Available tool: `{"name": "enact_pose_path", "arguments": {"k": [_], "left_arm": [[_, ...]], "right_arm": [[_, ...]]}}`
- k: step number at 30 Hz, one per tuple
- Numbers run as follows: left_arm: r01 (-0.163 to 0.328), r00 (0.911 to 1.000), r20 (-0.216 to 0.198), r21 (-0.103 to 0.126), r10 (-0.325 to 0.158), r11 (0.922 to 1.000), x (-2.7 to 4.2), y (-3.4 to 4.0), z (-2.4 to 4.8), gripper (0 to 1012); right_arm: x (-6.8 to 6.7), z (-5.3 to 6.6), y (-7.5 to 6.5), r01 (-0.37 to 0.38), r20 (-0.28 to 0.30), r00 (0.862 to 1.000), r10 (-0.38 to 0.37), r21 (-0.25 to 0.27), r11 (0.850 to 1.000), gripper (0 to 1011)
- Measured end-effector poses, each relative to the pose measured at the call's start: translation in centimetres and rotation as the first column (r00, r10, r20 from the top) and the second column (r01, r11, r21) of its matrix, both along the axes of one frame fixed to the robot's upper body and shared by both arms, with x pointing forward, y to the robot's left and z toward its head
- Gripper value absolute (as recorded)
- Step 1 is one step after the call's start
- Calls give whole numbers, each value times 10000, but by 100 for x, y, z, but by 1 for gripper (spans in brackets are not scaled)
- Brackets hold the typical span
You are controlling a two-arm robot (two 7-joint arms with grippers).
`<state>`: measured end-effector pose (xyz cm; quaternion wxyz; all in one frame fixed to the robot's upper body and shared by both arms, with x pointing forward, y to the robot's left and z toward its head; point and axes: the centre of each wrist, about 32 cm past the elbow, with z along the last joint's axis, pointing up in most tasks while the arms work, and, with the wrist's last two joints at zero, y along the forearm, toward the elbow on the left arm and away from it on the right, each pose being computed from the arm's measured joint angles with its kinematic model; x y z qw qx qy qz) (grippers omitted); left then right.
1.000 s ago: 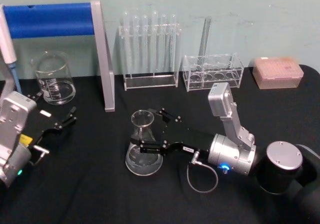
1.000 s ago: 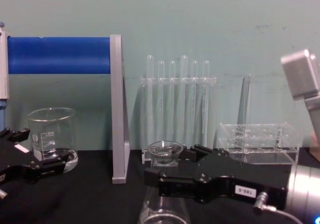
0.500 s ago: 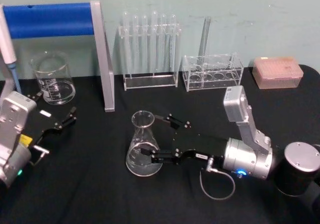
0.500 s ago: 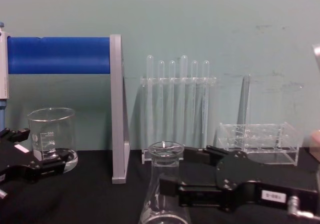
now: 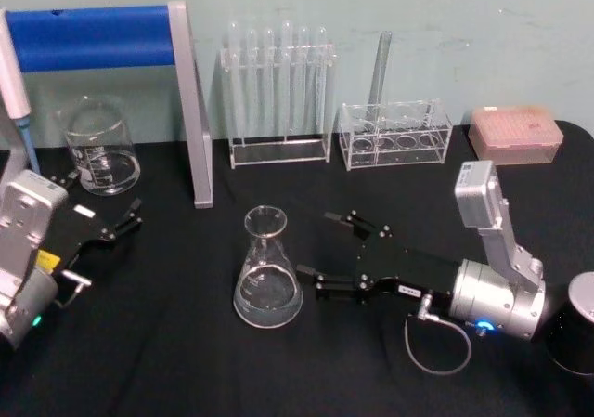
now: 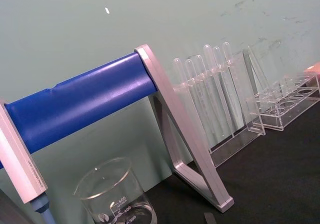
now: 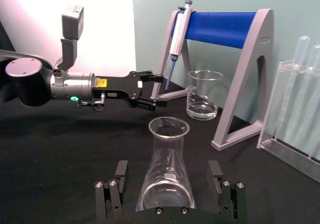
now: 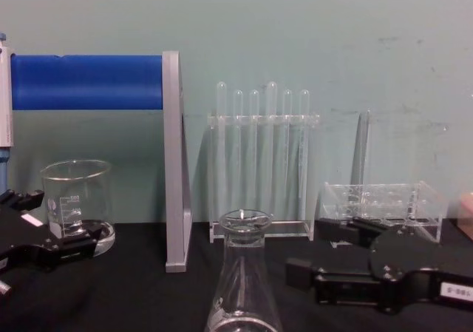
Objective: Grasp the erlenmeyer flask with one hand, shake it three times, then place it back.
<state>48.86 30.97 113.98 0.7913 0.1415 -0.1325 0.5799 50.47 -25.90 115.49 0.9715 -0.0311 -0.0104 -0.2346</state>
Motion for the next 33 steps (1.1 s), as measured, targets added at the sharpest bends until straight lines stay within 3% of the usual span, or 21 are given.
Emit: {"name": "enact_pose_path", "arguments": {"k": [8, 13, 15, 17, 24, 25, 27, 33], "left_arm": [[0, 10000, 0, -1, 0, 10000, 0, 0, 0, 1001], [0, 10000, 0, 0, 0, 10000, 0, 0, 0, 1001], [0, 10000, 0, -1, 0, 10000, 0, 0, 0, 1001], [-1, 10000, 0, -1, 1, 10000, 0, 0, 0, 1001], [0, 10000, 0, 0, 0, 10000, 0, 0, 0, 1001], [-1, 10000, 0, -1, 1, 10000, 0, 0, 0, 1001], [-1, 10000, 0, -1, 1, 10000, 0, 0, 0, 1001], [0, 10000, 0, 0, 0, 10000, 0, 0, 0, 1001]], "right_arm": [[-40, 32, -97, 676, 161, 9976, -677, 86, 9977, 1002], [-38, 37, -113, 2054, 377, 9777, -2065, 300, 9782, 1002], [-34, 29, -111, 2553, 447, 9654, -2568, 365, 9662, 1003], [-22, -3, -88, 3421, 574, 9370, -3446, 491, 9384, 1003], [25, -157, -11, 4841, 627, 8715, -4863, 477, 8737, 1002], [25, -157, -11, 4841, 627, 8715, -4863, 477, 8737, 1002], [44, -233, 22, 5211, 532, 8510, -5224, 377, 8527, 1003], [65, -348, 55, 5706, 301, 8205, -5709, 177, 8210, 1002]]}}
